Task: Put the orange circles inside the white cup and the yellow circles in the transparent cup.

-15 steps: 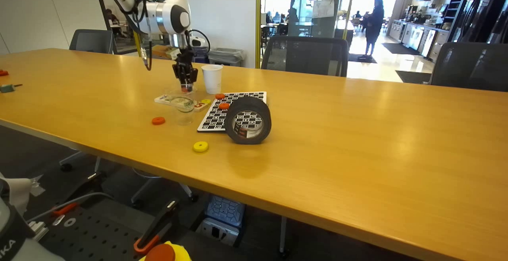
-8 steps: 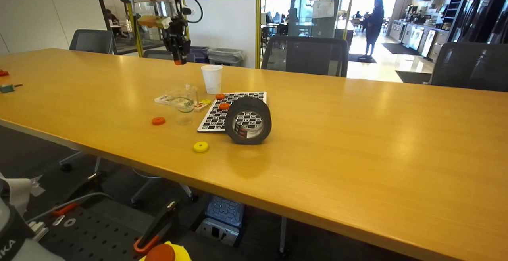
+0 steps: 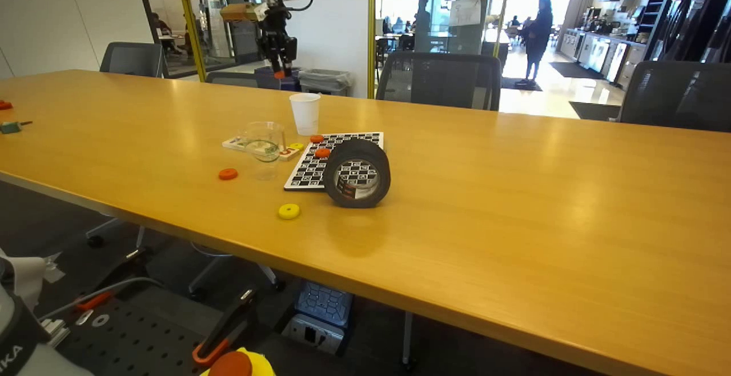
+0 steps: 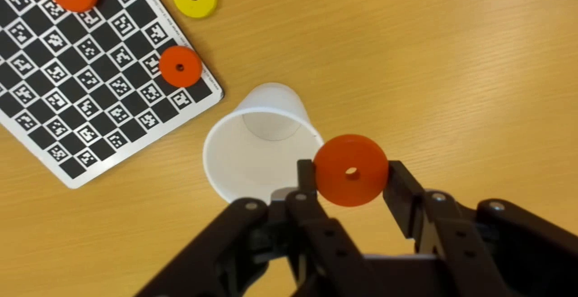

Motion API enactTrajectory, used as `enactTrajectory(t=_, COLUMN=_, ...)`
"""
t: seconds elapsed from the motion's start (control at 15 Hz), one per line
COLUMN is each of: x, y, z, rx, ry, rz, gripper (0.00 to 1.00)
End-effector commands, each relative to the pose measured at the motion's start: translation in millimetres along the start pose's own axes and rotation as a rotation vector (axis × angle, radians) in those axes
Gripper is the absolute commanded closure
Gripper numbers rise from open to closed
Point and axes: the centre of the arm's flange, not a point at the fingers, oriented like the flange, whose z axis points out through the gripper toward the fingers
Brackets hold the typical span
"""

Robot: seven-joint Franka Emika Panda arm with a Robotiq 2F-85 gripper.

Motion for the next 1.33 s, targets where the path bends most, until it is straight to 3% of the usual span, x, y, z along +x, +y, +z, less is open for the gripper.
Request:
enactTrajectory(t=0.0, x=39, y=18, z=18, rx=-0.022, ry=-0.032, rz=0.000, gripper=0.76)
enactTrajectory(t=0.47, x=61, y=44, z=58, rx=-0.035, ry=-0.094, rz=0.013, gripper=0.75)
enactTrajectory(t=0.53, x=62, y=44, z=60, rx=-0.032, ry=-0.096, rz=0.018, gripper=0.36)
enactTrajectory(t=0.87, x=50, y=47, z=41, rx=-0.014, ry=-0.075, rz=-0.004, gripper=0.02)
enactTrajectory(t=1.13, x=28, y=65, z=17, rx=-0.038, ry=-0.049, rz=0.022, gripper=0.00)
enactTrajectory(t=1.27, x=12, y=87, z=9, rx=-0.036, ry=-0.055, rz=-0.030, gripper=0.00)
